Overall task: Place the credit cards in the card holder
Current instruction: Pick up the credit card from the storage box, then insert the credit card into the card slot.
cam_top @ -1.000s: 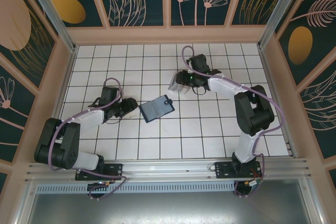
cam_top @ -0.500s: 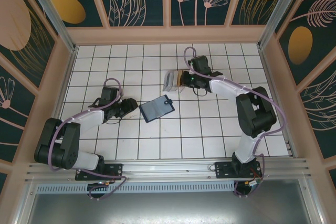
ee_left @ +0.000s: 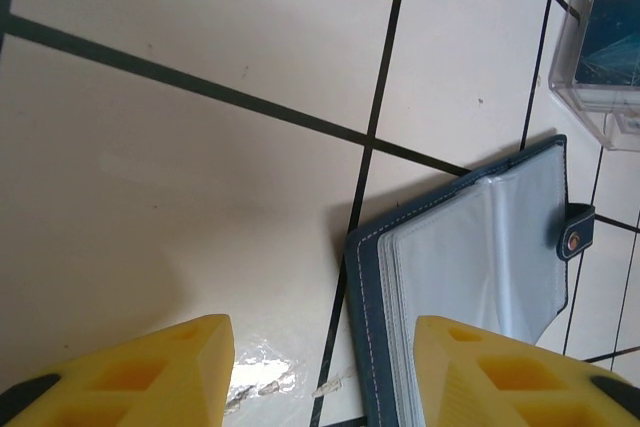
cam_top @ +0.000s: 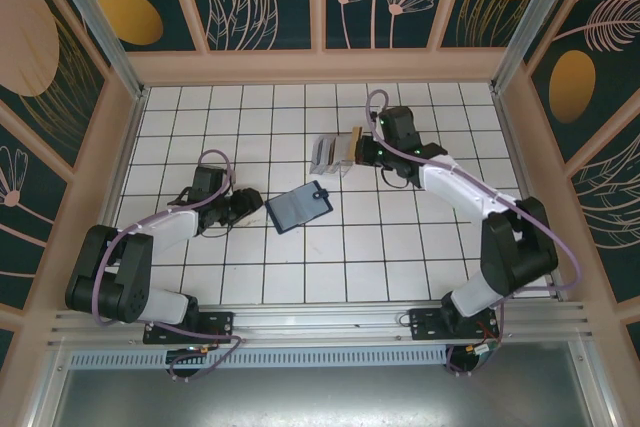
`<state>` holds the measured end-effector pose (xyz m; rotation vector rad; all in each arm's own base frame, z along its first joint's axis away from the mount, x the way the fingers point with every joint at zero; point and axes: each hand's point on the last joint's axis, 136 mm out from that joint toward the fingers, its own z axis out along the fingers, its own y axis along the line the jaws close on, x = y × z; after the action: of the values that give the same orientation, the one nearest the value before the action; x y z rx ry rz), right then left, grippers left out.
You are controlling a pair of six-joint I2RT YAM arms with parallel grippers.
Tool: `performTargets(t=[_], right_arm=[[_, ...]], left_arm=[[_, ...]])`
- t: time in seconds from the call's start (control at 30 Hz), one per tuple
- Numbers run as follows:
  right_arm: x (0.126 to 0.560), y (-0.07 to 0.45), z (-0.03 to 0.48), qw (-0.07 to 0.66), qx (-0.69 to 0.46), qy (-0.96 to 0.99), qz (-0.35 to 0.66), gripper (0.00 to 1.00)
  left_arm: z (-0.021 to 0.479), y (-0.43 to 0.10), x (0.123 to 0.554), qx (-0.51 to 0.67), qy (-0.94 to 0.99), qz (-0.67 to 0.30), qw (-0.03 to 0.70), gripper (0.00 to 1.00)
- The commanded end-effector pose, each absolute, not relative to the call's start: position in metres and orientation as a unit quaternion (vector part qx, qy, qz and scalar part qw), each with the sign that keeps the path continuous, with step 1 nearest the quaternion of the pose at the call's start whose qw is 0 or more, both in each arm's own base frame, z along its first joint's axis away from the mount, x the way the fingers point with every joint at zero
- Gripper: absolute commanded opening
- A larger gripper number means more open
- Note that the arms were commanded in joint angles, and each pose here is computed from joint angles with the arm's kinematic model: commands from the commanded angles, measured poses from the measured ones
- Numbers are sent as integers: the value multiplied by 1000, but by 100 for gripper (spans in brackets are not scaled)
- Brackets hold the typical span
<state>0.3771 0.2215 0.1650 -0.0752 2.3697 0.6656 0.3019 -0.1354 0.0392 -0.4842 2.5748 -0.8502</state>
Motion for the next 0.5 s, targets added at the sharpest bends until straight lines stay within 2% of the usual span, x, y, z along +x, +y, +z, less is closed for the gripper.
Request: performTargets(t=[0.0, 0.17, 0.27, 0.47], right_arm=[[352, 229, 176, 345, -99, 893, 272, 0], [317, 269, 182, 338, -209, 853, 339, 0], [296, 301, 169, 288, -275, 840, 368, 0], [293, 322, 116, 153, -313, 860, 373, 0]], left_arm=[[41, -137, 296, -162, 916, -314, 188, 51], [40, -137, 292, -164, 916, -316, 185, 51], [45, -143, 290, -167, 911, -335, 176, 51], [49, -140, 285, -170, 914, -327, 171, 52]])
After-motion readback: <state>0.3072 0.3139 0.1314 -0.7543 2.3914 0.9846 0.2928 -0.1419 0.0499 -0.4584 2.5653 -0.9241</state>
